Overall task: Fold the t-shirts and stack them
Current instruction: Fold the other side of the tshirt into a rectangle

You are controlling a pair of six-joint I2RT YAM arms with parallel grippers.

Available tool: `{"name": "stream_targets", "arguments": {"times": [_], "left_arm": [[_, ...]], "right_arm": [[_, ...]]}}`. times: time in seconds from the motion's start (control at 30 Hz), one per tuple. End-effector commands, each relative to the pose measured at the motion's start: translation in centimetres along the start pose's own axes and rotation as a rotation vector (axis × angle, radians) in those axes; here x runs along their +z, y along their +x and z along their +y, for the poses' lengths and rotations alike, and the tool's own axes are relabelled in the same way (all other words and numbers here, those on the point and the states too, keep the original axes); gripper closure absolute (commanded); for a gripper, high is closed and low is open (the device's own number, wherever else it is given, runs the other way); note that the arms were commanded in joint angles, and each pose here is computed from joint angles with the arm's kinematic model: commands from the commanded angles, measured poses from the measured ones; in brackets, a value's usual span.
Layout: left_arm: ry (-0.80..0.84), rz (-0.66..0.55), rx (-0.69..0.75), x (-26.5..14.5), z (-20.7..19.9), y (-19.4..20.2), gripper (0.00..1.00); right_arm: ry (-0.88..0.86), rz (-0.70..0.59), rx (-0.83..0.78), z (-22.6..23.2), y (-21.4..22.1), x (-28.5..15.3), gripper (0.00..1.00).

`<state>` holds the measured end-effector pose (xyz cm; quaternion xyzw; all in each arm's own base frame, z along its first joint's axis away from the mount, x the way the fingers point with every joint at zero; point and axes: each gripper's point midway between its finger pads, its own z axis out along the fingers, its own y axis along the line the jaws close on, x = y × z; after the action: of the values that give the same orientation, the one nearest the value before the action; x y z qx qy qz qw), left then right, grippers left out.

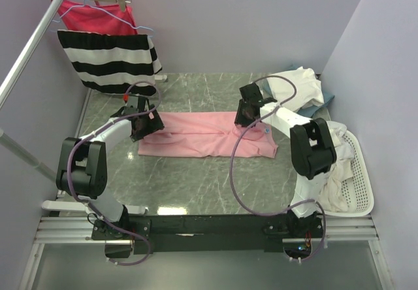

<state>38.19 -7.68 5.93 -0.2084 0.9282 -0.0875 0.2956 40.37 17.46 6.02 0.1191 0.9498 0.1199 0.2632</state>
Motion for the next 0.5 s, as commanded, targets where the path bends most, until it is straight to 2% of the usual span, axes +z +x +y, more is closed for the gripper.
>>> {"name": "stream_targets", "arguments": {"times": [0.0,0.07,0.17,0.3,0.43,0.47], "left_arm": [[0.011,-0.031,0.019,-0.7,-0.3,-0.9,0.03],[0.006,-0.030,0.019,-0.7,-0.1,-0.8,0.03],[0.002,-0.035,0.025,-0.8,0.0,-1.0,0.02],[0.011,-0.031,0.031,-0.7,-0.3,-1.2,0.02],[0.028,-0.020,0.035,-0.6,-0.7,-1.0,0.03],[0.029,-0.019,0.034,-0.6,-0.6,-1.0,0.03]], "right_arm": [[0.167,-0.118,-0.085,-1.8,-5.3,-0.8,0.51],[0.271,-0.214,-0.094,-3.0,-8.2,-2.6,0.45],[0.282,-0.267,-0.094,-3.6,-9.6,-4.7,0.44],[0.128,-0.184,-0.089,-2.3,-6.5,-5.3,0.44],[0.090,-0.077,-0.063,-3.4,-1.5,-5.1,0.44],[0.076,-0.085,-0.056,-3.4,-1.3,-5.5,0.44]]}}
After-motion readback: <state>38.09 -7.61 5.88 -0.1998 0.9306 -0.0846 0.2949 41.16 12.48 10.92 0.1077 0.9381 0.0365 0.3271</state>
